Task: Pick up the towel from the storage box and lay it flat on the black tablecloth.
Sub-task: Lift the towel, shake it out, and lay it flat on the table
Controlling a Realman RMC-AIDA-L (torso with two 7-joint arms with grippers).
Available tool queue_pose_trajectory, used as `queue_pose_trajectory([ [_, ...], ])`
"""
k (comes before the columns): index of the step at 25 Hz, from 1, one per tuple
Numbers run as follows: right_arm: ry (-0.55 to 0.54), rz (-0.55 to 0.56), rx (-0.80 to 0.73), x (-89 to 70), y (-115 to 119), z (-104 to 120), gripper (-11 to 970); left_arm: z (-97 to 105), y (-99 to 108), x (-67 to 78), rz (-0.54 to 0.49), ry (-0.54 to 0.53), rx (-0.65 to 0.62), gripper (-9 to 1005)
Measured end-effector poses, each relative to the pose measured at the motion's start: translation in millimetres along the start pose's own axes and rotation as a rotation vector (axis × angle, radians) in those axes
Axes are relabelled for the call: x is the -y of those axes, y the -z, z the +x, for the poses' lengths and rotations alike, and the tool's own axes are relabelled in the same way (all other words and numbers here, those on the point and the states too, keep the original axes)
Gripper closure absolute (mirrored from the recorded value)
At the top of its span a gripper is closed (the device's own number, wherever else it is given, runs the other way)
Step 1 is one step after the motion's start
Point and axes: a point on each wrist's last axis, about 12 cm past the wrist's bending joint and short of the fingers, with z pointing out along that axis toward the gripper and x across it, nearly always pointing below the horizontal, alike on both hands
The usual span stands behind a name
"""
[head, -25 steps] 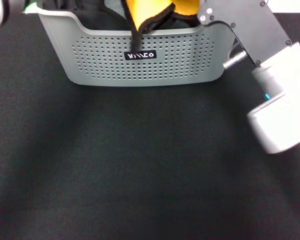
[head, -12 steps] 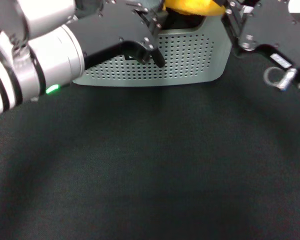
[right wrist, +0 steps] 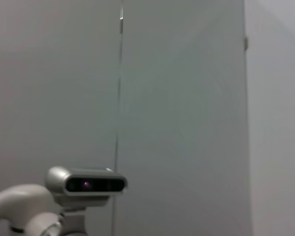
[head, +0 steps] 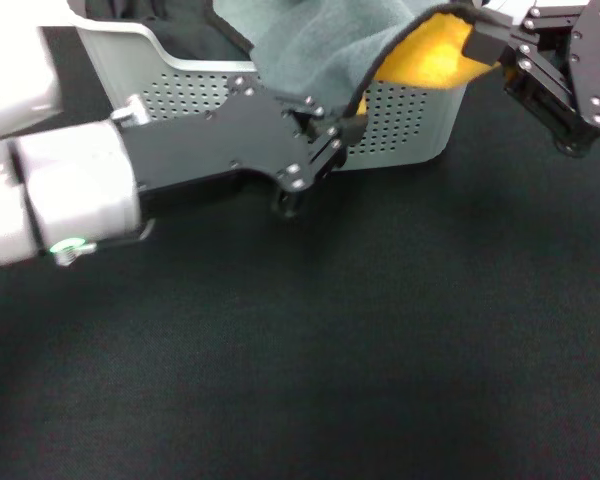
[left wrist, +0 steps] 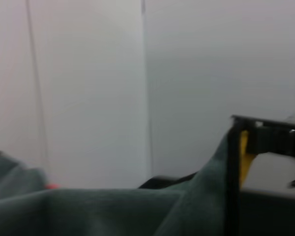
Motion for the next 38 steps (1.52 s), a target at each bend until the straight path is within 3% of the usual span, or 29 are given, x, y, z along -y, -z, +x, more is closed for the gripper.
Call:
queue_pose_trajectory([
  [5, -0.015, -0.081, 0.014, -4.6, -8, -17, 942, 9, 32, -7.5, 0.133, 0.096, 0.136, 982],
  [10, 0.015, -0.168, 0.038, -7.3, -27, -41, 942, 14, 49, -9.3, 0.167, 0.130, 0.194, 981],
  [17, 0.079, -0.212, -0.041, 6.5, -82, -57, 941, 32, 46, -13.6, 0.156, 0.146, 0.200, 979],
  [22, 0.104, -0.207, -0.094, 21.1, -109, -65, 942, 49, 50, -24.7, 0.101, 0.183, 0.220, 978],
  [33, 0.049, -0.206, -0.145, 42.9, -126, -73, 941, 68, 55, -37.3, 0.013, 0.218, 0.248, 954],
  [36, 0.039, -0.208, -0.151, 45.3, -128, -72, 941, 73, 52, -40.0, -0.002, 0.249, 0.270, 927],
  [38, 0.036, -0.209, -0.153, 46.0, -129, -71, 941, 74, 50, -41.2, -0.006, 0.267, 0.282, 856],
])
